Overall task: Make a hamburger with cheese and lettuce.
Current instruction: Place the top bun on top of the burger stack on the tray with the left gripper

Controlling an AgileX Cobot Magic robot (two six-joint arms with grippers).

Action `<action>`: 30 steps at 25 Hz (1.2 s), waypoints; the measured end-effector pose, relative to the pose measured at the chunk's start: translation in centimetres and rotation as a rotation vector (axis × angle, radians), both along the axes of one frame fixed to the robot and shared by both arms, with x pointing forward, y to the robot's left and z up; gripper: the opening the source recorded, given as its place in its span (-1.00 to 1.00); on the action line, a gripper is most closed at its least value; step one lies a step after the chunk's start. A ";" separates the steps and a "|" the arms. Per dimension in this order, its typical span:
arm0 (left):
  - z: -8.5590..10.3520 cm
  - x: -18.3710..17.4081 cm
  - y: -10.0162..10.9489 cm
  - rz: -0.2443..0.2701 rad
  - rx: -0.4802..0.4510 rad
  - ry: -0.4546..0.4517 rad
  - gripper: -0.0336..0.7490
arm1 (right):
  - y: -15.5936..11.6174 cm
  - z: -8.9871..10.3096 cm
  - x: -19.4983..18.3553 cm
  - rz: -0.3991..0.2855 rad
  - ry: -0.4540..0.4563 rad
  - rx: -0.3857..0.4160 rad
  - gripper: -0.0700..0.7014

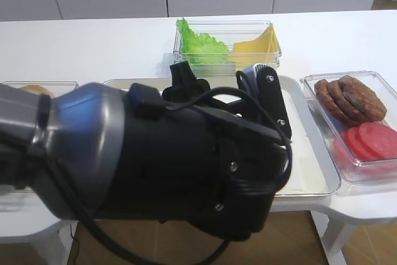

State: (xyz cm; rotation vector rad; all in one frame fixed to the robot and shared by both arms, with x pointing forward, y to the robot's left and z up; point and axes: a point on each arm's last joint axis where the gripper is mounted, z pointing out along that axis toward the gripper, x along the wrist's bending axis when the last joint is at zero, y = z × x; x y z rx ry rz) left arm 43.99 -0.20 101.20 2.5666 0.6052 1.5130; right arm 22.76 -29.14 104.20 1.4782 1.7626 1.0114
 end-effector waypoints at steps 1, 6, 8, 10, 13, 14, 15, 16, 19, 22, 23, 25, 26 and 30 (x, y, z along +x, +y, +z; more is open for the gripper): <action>0.0 0.0 0.0 0.000 0.000 0.001 0.23 | 0.0 0.0 0.0 0.000 0.000 0.000 0.34; 0.0 0.1 0.1 0.015 -0.024 0.001 0.23 | 0.0 0.0 0.0 0.000 0.000 0.000 0.34; 0.0 0.4 0.3 0.026 -0.026 0.002 0.23 | 0.0 0.0 0.0 0.000 0.000 0.000 0.34; -0.1 0.5 0.4 0.036 -0.028 0.007 0.25 | 0.0 0.0 0.0 0.000 0.000 0.000 0.34; -0.2 0.5 0.4 0.035 -0.038 0.018 0.31 | 0.0 0.0 0.0 0.000 0.000 0.000 0.34; -0.2 0.5 0.3 0.032 -0.043 0.023 0.32 | 0.0 0.0 0.0 0.000 0.000 0.000 0.34; -0.3 0.5 0.3 0.027 -0.047 0.027 0.33 | 0.0 0.0 0.0 0.000 0.000 0.000 0.34; -0.3 0.5 0.2 0.025 -0.050 0.030 0.33 | 0.0 0.0 0.0 0.000 0.000 0.000 0.34; -0.3 0.5 0.2 0.023 -0.054 0.034 0.34 | 0.0 0.0 0.0 0.000 0.000 0.000 0.34; -0.3 0.5 0.2 0.023 -0.056 0.036 0.34 | 0.0 0.0 0.0 0.000 0.000 0.000 0.34; -0.4 0.5 0.2 0.026 -0.057 0.038 0.34 | 0.0 0.0 0.0 0.000 0.000 0.000 0.34; -0.4 0.7 0.4 0.032 -0.059 0.041 0.34 | 0.0 0.0 0.0 0.001 0.000 -0.002 0.34; -0.4 0.8 0.4 0.036 -0.059 0.041 0.34 | 0.0 0.0 0.0 0.001 0.000 -0.002 0.34; -0.4 0.9 0.4 0.033 -0.064 0.043 0.36 | 0.0 0.0 0.0 0.001 0.000 -0.002 0.34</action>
